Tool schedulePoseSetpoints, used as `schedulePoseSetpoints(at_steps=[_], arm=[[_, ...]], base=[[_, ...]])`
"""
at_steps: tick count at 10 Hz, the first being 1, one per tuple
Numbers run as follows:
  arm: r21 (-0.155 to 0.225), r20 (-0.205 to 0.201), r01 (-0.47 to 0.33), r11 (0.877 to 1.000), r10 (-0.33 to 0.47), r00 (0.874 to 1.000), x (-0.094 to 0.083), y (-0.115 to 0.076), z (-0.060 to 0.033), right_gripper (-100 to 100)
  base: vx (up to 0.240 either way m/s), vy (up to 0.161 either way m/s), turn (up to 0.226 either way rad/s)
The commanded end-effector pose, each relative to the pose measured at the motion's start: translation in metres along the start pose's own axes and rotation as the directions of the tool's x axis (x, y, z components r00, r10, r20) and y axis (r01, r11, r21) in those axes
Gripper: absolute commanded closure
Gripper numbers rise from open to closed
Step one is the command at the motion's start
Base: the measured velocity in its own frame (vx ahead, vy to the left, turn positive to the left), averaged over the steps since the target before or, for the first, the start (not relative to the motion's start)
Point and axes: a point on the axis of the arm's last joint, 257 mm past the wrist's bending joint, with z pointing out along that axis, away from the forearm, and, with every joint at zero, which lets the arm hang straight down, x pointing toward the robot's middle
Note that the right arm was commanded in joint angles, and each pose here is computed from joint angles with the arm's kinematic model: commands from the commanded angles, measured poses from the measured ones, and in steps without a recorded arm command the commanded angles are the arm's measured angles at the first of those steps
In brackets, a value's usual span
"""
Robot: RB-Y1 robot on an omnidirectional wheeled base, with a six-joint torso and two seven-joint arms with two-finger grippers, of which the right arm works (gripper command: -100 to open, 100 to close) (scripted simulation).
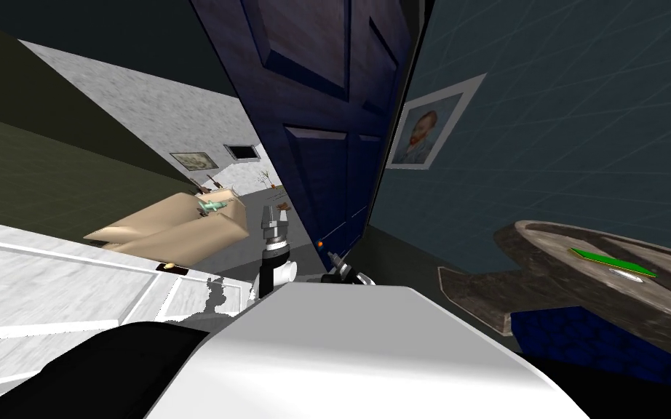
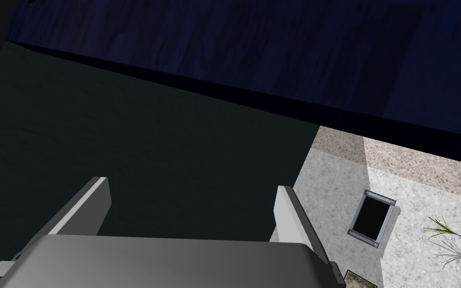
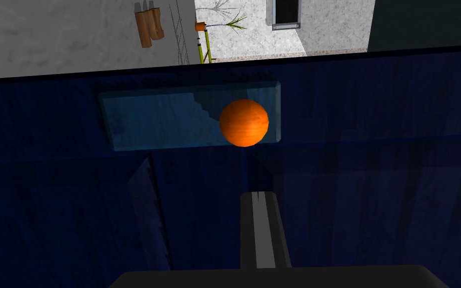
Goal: Push the door open
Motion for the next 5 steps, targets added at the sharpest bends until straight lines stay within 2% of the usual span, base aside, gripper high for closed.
schedulePoseSetpoints(at_steps=[1,3,4,5], arm=[[0.015,0.033,0.015,1.000,-0.016,0.999,-0.018,-0.005,-0.0045,-100],[0.003,0.063,0.005,1.000,-0.005,0.998,-0.022,0.002,0.0040,-100],[0.006,0.053,0.008,1.000,-0.008,0.999,-0.021,-0.001,0.0025,-100],[0.018,0.060,0.019,1.000,-0.020,0.998,-0.029,-0.005,-0.0013,-100]], base=[[-0.122,0.016,-0.167],[-0.208,0.000,-0.130],[-0.089,0.010,-0.018],[0.063,0.075,0.035]])
